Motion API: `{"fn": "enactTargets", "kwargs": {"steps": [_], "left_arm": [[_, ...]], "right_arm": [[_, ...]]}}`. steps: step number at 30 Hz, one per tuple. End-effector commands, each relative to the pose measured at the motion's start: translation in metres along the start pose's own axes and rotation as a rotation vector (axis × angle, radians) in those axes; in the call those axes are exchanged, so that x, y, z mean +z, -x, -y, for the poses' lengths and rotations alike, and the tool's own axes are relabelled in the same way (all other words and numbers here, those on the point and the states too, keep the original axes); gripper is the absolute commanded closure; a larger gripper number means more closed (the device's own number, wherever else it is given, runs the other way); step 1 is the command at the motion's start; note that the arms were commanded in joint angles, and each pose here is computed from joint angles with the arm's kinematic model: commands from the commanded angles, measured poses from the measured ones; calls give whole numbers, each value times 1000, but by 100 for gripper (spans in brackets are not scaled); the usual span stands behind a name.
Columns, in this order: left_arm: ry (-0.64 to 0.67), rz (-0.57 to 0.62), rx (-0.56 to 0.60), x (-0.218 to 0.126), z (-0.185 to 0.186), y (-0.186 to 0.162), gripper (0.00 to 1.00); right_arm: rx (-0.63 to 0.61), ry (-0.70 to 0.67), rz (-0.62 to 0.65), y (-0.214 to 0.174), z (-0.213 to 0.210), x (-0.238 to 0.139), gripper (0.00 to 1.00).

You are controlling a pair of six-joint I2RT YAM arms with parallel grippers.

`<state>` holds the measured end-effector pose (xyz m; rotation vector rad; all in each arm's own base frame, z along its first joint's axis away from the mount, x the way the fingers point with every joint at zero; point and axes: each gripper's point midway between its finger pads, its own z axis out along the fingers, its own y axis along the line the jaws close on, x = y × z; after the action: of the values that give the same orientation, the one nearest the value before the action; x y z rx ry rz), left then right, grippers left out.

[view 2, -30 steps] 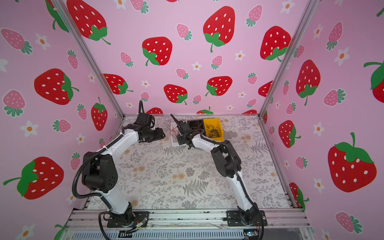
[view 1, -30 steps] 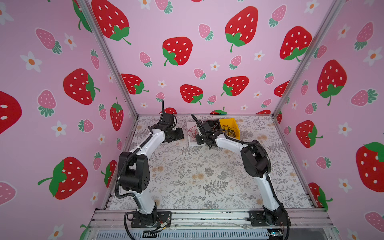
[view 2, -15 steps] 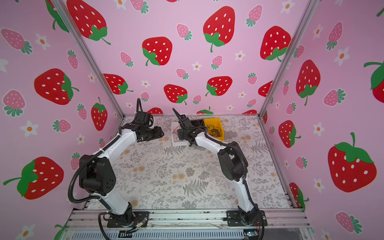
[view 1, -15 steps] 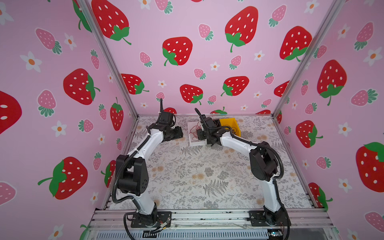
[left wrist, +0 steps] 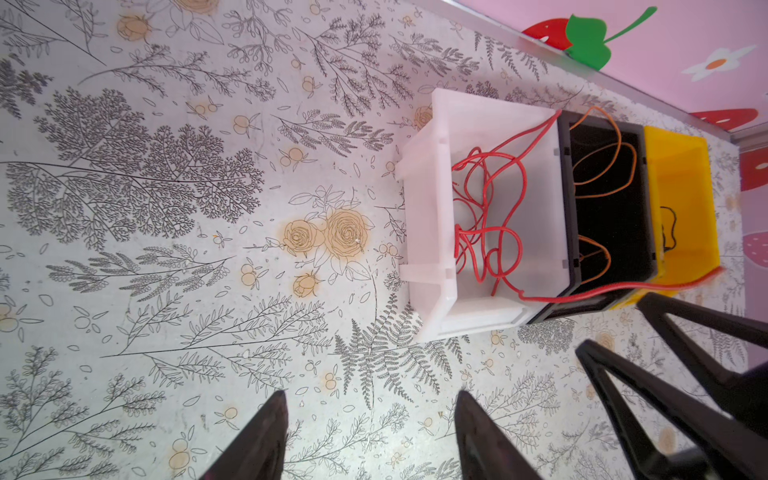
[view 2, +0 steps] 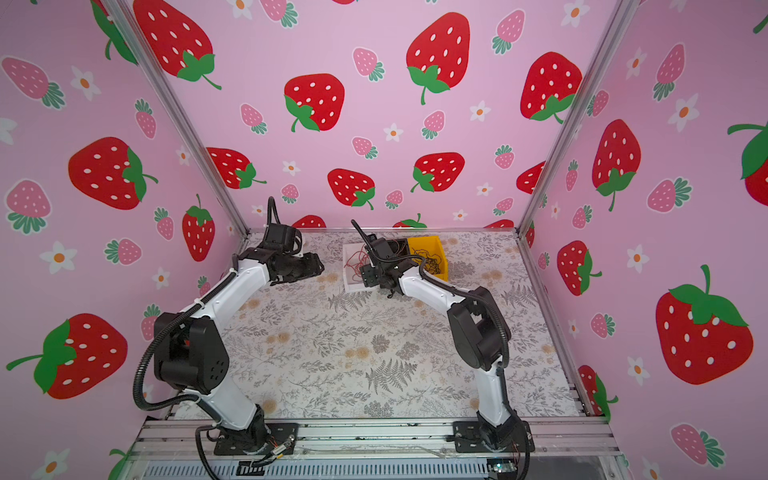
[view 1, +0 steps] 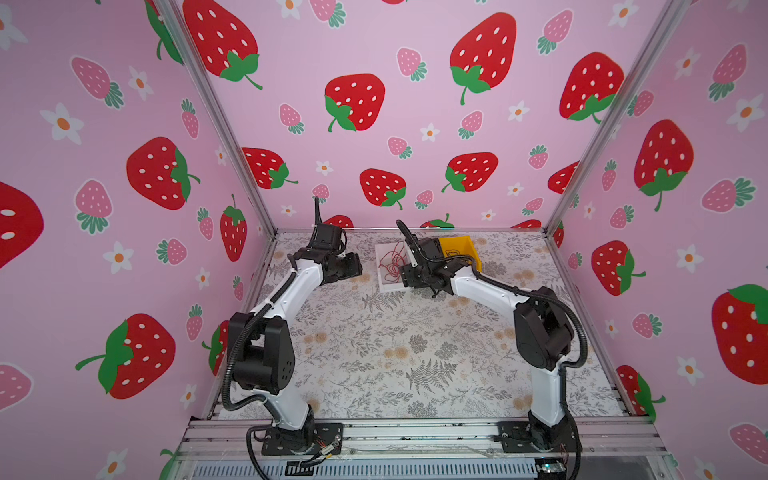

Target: Untangle the cables

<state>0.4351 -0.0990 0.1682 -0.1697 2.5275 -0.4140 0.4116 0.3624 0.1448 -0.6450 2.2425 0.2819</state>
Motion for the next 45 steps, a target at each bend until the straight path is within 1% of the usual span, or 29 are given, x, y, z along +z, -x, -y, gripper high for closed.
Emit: {"fn": "enactTargets", "kwargs": {"steps": [1,4,5,7,8,9,11,13,14,15,17,19,20,22,24,25,26,27,29,30,31,32,34,37,45], "left_arm": [[-7,94,42,-20,-2,10,34],[-5,139,72,-28,-7,8,33],[40,168,78,-32,-18,8,33],[101,217,90,-40,-33,5,31],[136,267,100,-46,-41,8,27],[183,306,108,-50,-51,4,22],[288,386,130,-54,-74,-1,15],[363,457,184,-52,-91,-9,14],[408,505,198,-51,-101,-12,12],[440,529,211,-47,-110,-16,11],[475,534,235,-36,-122,-22,11],[478,536,253,-22,-127,-24,11],[467,532,219,-14,-132,-25,11],[433,530,198,0,-137,-28,12],[421,523,212,14,-139,-33,13],[416,541,207,14,-139,-34,13],[413,537,201,13,-140,-36,13],[407,547,196,12,-141,-36,13],[369,572,184,10,-142,-41,12],[357,592,179,10,-144,-44,13],[353,609,175,10,-145,-47,12],[343,626,177,11,-145,-47,12],[327,588,193,15,-142,-47,12],[321,589,192,15,-142,-46,11],[320,587,192,16,-142,-46,9]], "right_arm": [[-22,24,11,-2,8,-25,1],[-52,57,-9,-15,9,-36,1],[-73,48,-20,-21,12,-42,1],[-90,-14,-16,-32,28,-58,1],[-94,-46,9,-37,38,-69,1],[-93,-89,44,-42,52,-82,1],[-84,-184,128,-52,80,-106,1],[-69,-279,200,-67,112,-126,1],[-46,-342,218,-79,135,-132,1],[-32,-369,218,-93,156,-135,1],[25,-496,241,-116,201,-143,1],[45,-594,309,-129,232,-150,1],[60,-632,348,-136,245,-153,1],[78,-595,445,-139,252,-151,1],[101,-552,474,-147,257,-139,1],[95,-560,469,-146,260,-136,1],[63,-545,477,-140,259,-135,1],[49,-545,544,-136,258,-141,1],[46,-480,550,-148,256,-132,1],[31,-465,599,-149,252,-135,1],[37,-472,608,-150,253,-136,1],[36,-460,556,-153,253,-129,1],[51,-470,577,-151,256,-131,1],[107,-533,544,-155,269,-131,1],[111,-540,532,-155,272,-128,1]]}}
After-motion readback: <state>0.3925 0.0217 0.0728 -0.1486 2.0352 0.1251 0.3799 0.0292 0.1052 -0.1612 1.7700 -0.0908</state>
